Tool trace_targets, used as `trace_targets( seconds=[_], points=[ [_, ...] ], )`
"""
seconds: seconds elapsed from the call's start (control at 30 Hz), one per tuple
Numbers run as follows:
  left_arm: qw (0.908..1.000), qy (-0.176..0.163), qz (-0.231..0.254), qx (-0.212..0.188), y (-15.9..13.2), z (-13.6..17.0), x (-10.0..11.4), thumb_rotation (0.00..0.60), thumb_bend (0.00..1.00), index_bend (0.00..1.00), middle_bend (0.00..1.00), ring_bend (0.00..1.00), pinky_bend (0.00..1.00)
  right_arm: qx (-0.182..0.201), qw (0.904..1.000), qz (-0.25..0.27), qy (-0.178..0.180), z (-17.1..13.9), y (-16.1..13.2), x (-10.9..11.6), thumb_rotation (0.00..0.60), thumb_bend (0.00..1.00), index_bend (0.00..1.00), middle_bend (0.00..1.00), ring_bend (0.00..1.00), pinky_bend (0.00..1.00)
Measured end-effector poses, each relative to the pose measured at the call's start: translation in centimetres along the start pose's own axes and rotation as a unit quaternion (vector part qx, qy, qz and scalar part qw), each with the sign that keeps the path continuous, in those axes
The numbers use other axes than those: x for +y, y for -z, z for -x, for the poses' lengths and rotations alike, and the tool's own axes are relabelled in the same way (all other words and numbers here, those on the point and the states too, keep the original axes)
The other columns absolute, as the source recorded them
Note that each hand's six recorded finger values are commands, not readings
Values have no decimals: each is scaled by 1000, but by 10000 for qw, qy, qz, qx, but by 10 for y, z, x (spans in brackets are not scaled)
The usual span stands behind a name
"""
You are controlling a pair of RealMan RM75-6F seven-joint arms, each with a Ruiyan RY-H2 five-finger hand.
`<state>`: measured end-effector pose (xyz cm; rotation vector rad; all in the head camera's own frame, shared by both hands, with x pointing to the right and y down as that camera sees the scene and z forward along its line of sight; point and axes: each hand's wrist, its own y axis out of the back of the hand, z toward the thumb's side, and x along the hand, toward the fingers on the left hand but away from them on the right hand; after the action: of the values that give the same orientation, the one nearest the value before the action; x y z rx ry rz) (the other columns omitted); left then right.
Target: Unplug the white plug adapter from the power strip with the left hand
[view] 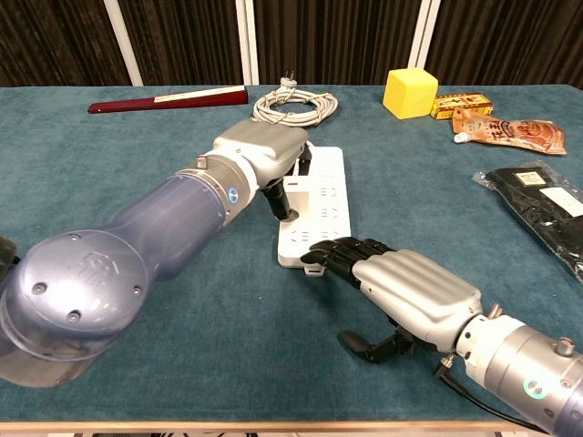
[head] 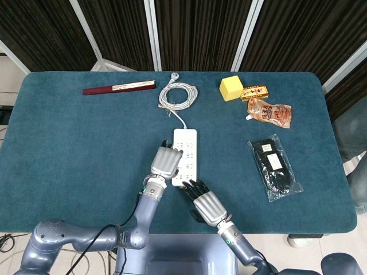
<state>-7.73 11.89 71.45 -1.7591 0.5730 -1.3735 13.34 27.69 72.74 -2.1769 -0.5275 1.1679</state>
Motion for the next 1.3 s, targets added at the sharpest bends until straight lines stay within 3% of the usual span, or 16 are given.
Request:
trace_targets(
  seconds=[0.23,0.7,1.3],
  points=[
    [10000,-1,30,48,7,-2,0,600,358,742,774,302,194,21,10000,-6,17,1,-2,0,600,479,95,128,38,65],
    [9991,-224,227,-276,-23,-1,12,600,358,745,776,302,195,-29,10000,-15,30,0,3,2,600,479,95,128,38,65],
    [9993,-202,263,-174,-10,-3,12,600,358,754,786,308,196,-2,10000,-23,-18,0,-1,-3,600,479,95,128,38,65]
  ],
)
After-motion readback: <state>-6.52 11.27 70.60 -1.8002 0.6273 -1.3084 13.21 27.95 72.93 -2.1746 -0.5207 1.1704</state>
